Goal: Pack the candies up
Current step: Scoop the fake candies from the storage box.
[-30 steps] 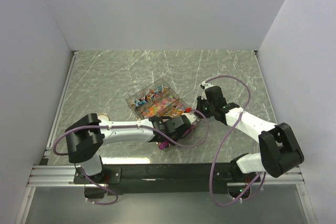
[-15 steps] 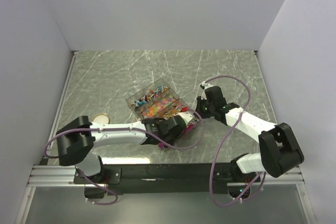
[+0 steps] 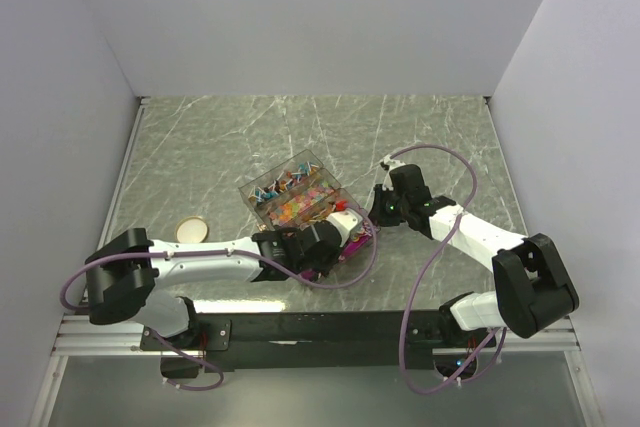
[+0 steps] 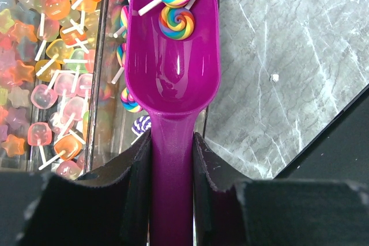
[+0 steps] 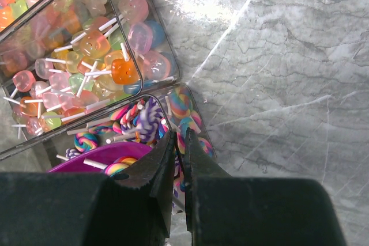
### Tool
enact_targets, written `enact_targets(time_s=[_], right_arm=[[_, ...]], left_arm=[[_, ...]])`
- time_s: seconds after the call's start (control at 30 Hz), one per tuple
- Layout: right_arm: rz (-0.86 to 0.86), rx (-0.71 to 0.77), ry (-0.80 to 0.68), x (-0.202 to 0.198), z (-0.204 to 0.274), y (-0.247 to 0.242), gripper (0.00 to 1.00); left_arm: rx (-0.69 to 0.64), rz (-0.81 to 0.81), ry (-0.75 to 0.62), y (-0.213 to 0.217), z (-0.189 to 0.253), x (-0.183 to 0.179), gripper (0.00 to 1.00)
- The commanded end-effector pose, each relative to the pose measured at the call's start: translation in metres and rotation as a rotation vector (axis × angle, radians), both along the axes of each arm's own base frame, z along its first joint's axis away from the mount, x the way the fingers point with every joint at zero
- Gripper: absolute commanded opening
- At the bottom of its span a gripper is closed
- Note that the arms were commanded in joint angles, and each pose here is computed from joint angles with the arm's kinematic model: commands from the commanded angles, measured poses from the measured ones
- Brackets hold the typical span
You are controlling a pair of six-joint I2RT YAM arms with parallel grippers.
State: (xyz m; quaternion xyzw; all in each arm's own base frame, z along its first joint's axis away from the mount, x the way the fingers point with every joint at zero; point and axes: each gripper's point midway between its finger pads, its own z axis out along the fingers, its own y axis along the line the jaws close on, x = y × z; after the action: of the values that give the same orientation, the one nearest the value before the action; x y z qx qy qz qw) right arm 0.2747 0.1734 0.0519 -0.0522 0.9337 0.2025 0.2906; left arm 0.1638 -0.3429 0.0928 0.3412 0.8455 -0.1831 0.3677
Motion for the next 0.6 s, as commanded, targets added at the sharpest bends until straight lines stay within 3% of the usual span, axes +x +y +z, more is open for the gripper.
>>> enact_targets(time_s=[0.0,0.17,0.27,0.57], right_arm=[[-0.022,-0.053,0.261,-0.055,-0.043,-0.012,0.00],[-0.017,-0.052,0.255,-0.053,-0.036,-0.011,0.00],[-0.018,-0.057,0.243,-0.049,-0.029,-0.011,0.08],[-0.014,-0.063,0.237,-0.048,-0.025,-0.012,0.16]], left_arm=[[-0.140,-0.062,0.002,-0.025,0.028,-0.011,0.01],[-0.119,-0.066,0.006,-0.021,0.022,-0.012,0.01],[-0.106,-0.068,0.012,-0.023,0.017,-0.012,0.01],[-0.089,-0.083,0.030,-0.027,0.002,-0.014,0.01]])
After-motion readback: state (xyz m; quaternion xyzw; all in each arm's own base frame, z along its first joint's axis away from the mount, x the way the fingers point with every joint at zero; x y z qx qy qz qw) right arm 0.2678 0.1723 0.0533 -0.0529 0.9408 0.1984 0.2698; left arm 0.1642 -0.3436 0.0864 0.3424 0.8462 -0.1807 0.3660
